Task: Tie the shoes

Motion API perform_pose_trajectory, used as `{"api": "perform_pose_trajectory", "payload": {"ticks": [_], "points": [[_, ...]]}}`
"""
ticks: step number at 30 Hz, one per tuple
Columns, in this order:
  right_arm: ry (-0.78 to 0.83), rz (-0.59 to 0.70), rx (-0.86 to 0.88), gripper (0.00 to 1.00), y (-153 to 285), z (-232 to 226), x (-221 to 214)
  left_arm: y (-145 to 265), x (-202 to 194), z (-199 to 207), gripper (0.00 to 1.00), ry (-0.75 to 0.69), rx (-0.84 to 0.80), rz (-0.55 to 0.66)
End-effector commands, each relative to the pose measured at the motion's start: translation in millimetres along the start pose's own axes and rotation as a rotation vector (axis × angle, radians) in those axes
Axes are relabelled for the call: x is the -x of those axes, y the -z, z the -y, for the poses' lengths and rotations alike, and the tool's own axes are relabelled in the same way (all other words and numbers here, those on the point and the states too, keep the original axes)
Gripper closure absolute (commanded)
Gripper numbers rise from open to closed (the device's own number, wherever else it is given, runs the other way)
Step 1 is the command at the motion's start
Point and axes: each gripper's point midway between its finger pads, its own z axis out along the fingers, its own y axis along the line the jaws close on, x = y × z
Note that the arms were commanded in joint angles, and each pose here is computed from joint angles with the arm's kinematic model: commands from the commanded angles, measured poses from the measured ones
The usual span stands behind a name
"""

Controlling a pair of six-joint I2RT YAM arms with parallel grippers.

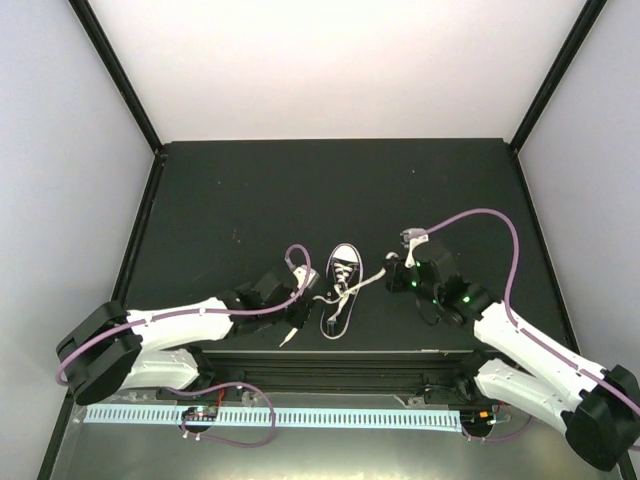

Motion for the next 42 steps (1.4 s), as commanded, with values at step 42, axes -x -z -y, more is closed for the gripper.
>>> {"api": "perform_pose_trajectory", "payload": {"ticks": [42], "points": [[-0.505,-0.038,-0.438,0.98,18,149,-90,12,6,-112,0.98,0.337,0.233,-0.01]]}}
